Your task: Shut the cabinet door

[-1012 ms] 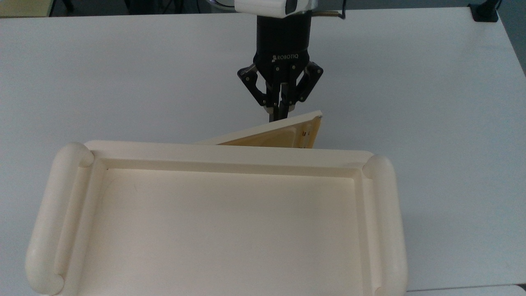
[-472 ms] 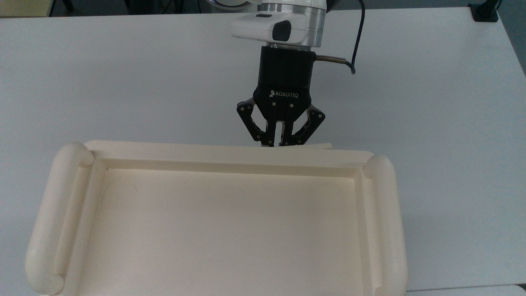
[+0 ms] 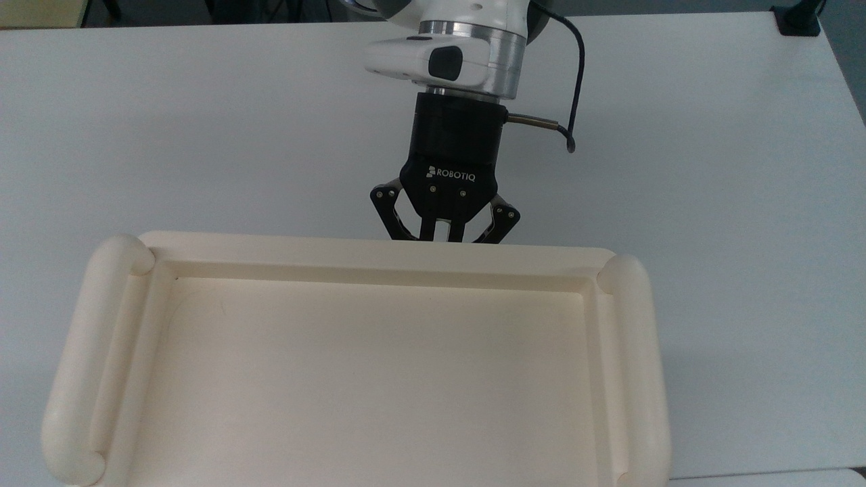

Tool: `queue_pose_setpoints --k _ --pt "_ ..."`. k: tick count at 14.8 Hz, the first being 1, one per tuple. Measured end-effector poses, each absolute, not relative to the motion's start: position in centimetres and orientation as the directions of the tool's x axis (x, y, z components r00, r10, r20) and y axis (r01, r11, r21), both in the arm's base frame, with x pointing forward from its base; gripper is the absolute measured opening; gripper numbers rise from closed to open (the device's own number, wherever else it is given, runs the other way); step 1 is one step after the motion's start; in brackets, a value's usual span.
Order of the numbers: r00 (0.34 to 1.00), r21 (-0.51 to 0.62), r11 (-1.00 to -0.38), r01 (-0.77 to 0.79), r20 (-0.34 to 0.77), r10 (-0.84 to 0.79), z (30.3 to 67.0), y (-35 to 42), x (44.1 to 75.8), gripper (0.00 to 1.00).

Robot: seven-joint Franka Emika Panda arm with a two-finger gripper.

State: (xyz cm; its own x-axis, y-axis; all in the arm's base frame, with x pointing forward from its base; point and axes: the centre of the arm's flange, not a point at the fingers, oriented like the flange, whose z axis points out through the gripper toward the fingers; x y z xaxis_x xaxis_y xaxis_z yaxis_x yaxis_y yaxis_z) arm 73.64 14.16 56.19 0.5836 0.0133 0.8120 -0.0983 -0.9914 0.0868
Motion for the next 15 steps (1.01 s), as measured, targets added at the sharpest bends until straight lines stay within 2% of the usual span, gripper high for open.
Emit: queue_pose_setpoints --k 5,9,11,15 --pt "0.574 0.089 -0.991 -0.100 0.819 0.015 56.2 14.2 74.2 0.12" --pt "0.588 0.078 -0.992 -0.100 0.809 0.004 56.3 13.9 73.4 0.12" --pt "0.643 0.064 -0.992 -0.104 0.766 -0.018 55.6 13.5 72.1 0.12" --pt "0.810 0.048 -0.981 -0.187 0.572 -0.126 54.6 11.3 68.3 0.12"
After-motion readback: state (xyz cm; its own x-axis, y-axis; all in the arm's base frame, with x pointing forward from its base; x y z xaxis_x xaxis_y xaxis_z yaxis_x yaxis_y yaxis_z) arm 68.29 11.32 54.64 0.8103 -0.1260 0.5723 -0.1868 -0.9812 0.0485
